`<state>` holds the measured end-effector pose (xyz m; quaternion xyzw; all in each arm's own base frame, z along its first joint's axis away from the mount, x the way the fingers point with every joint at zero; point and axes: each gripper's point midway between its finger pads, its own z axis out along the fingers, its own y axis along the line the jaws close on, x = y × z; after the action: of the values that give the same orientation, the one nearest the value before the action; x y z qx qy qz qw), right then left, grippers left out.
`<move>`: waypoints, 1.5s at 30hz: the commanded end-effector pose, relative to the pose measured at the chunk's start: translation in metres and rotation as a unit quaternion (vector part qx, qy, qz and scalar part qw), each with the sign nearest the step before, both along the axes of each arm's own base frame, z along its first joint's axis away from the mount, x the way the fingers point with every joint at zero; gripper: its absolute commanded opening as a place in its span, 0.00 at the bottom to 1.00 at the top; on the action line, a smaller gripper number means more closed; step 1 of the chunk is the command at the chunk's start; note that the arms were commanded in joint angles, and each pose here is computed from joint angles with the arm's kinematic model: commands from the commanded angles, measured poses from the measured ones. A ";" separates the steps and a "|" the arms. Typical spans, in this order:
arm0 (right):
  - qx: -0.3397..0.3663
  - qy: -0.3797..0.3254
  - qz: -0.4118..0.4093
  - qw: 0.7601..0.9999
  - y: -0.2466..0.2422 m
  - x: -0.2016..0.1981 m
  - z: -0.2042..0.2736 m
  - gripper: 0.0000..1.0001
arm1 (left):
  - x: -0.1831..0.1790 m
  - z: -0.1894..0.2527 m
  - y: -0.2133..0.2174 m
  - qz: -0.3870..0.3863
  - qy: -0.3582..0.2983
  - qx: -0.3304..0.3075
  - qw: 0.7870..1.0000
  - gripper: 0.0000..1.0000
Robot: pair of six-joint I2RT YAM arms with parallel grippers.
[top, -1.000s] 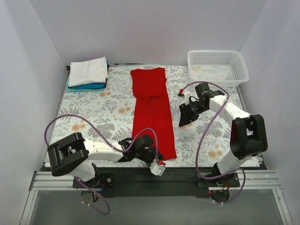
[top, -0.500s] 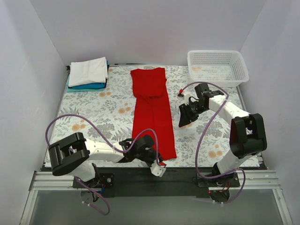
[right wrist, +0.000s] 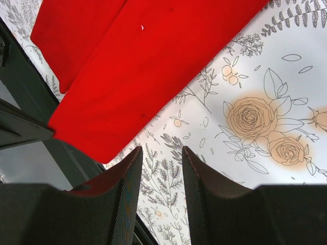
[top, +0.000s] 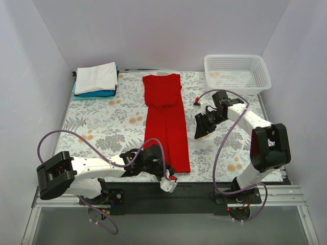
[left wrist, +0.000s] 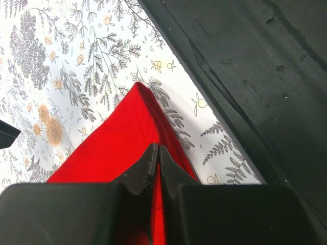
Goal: Fold and stack the t-shirts
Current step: Fold the tshirt
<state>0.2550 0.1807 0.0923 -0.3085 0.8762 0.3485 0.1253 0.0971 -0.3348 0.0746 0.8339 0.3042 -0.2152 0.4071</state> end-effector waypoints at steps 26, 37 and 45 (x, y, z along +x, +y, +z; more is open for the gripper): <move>0.041 -0.080 0.074 0.993 0.114 0.112 0.032 0.38 | -0.011 0.009 0.024 -0.014 -0.003 0.028 1.000 0.00; -0.020 -0.074 0.081 0.994 0.149 0.128 -0.042 0.31 | -0.011 0.010 0.029 -0.006 -0.002 0.026 1.000 0.00; -0.066 -0.065 0.065 0.994 0.138 0.134 -0.077 0.29 | -0.013 0.024 0.031 -0.010 -0.005 0.016 1.000 0.00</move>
<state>0.3689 0.3232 0.0292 -0.3960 0.8550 0.3135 0.1178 0.0891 -0.3043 0.0846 0.8471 0.3077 -0.2013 0.3837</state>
